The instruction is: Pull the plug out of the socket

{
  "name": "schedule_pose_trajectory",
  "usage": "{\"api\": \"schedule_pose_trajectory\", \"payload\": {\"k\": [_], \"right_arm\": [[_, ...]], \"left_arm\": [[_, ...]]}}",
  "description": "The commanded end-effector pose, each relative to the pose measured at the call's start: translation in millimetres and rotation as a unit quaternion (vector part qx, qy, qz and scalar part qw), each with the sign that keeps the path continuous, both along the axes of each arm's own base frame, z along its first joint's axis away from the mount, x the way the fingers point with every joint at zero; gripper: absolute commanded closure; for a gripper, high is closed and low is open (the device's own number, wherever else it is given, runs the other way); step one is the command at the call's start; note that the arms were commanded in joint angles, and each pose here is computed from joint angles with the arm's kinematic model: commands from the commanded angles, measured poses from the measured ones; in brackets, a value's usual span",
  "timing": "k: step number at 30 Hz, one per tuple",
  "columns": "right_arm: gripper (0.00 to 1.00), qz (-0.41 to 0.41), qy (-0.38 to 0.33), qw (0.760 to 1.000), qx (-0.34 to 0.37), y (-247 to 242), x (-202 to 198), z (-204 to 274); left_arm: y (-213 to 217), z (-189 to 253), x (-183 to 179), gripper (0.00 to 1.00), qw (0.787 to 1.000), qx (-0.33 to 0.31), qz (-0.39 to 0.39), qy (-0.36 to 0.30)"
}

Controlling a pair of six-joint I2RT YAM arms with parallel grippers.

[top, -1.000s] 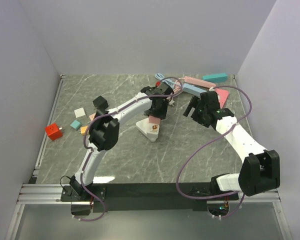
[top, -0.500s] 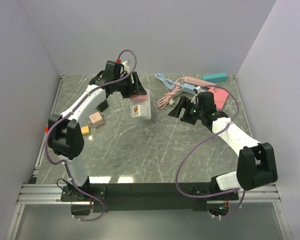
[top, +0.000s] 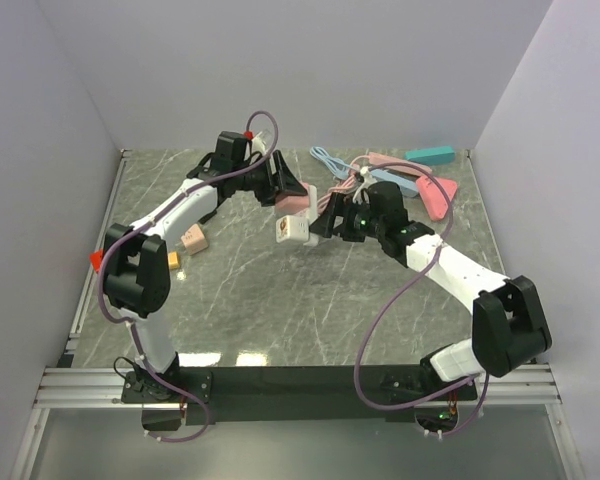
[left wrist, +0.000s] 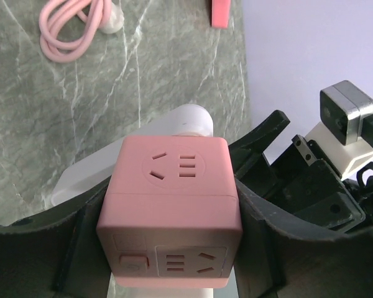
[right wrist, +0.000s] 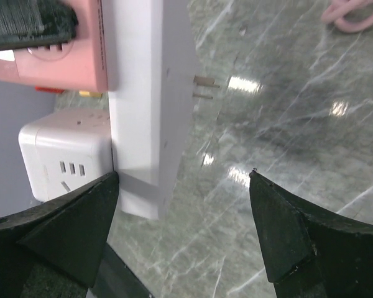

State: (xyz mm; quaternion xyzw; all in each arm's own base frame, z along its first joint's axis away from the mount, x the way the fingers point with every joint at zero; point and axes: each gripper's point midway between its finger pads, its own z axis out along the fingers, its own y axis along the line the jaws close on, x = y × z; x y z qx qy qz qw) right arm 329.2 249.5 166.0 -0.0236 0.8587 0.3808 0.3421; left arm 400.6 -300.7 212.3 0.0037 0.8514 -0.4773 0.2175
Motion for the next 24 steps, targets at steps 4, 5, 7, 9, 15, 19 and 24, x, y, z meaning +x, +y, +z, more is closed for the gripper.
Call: {"api": "schedule_pose_trajectory", "payload": {"k": [4, 5, 7, 9, 15, 19, 24], "right_arm": [[0.09, -0.011, -0.056, 0.998, 0.034, 15, 23, 39], [0.09, -0.008, -0.058, 0.998, 0.037, 16, 22, 42], [0.09, -0.001, -0.056, 0.998, 0.030, 17, 21, 46], [0.09, 0.009, -0.059, 0.998, 0.027, 21, 21, 49], [0.12, 0.027, -0.014, 1.000, 0.007, 34, 22, 22], [0.12, 0.026, 0.003, 0.999, -0.025, 40, 17, 1], [0.16, -0.010, 0.014, 0.999, -0.051, 29, 20, -15]], "left_arm": [[-9, 38, -11, 1.00, 0.998, -0.052, -0.026, -0.035], [-9, 36, -12, 1.00, 0.998, -0.050, -0.026, -0.034], [-8, 31, -15, 1.00, 0.998, -0.045, -0.025, -0.032], [-8, 29, -18, 1.00, 0.998, -0.049, -0.025, -0.029], [-13, 41, -21, 1.00, 0.997, -0.066, -0.028, -0.039], [-14, 52, -20, 1.00, 0.996, -0.075, -0.026, -0.048], [-16, 60, -20, 1.00, 0.995, -0.086, -0.028, -0.051]]}}
